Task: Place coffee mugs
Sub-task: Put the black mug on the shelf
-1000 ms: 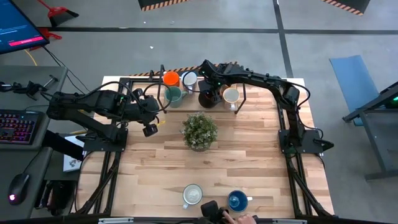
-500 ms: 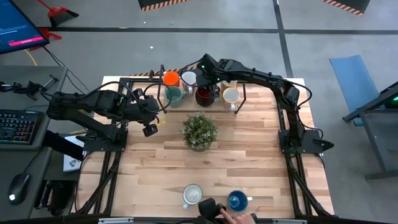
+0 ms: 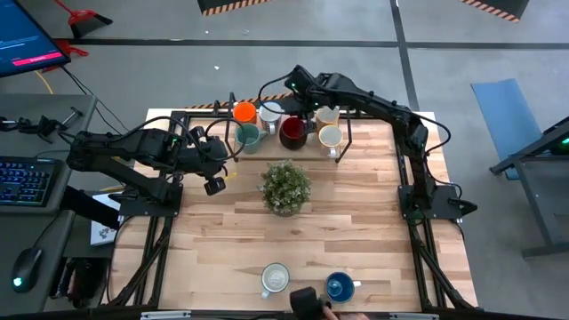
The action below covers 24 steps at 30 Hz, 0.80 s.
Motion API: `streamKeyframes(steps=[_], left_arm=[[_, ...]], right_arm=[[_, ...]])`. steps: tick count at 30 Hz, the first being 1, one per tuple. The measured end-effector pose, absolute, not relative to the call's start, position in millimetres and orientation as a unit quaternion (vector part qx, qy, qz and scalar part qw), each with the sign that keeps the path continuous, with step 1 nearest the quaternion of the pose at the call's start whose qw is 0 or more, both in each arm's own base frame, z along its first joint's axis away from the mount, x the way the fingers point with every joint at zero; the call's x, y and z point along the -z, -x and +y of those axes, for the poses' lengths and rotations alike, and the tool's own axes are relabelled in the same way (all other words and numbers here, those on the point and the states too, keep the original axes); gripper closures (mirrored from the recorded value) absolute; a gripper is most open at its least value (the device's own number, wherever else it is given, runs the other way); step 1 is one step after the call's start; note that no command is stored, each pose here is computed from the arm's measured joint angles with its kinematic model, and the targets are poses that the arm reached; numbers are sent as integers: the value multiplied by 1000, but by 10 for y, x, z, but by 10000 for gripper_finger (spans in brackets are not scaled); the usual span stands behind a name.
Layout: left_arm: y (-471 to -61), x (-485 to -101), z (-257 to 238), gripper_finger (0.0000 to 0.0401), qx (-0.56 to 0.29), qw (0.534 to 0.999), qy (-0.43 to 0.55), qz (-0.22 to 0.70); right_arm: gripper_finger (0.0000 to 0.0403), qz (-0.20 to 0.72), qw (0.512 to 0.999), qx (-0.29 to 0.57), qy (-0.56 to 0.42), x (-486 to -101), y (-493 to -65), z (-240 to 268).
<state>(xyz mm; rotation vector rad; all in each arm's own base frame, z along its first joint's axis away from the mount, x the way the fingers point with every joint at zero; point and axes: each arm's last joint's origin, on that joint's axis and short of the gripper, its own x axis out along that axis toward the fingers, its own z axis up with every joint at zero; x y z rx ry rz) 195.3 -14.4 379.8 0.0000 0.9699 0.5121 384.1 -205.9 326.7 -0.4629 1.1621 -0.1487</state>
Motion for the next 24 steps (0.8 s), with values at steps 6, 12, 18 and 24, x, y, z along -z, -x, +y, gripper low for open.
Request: streamKeyframes(steps=[6,12,18,24], left_arm=[[-1953,-3798,-144,352,-243,853,0,461],[-1953,-3798,-144,352,-243,853,0,461],[-1952,-3798,-144,352,-243,853,0,461],[-1952,-3798,-144,352,-238,853,-11,464]], right_arm=[[335,540,834,2,114,-3518,-3758,-1787],[351,538,837,-59,82,-3347,-3893,-1526],[376,559,822,-80,76,-3077,-3959,-1425],[386,547,830,-79,69,-2952,-4029,-1389]])
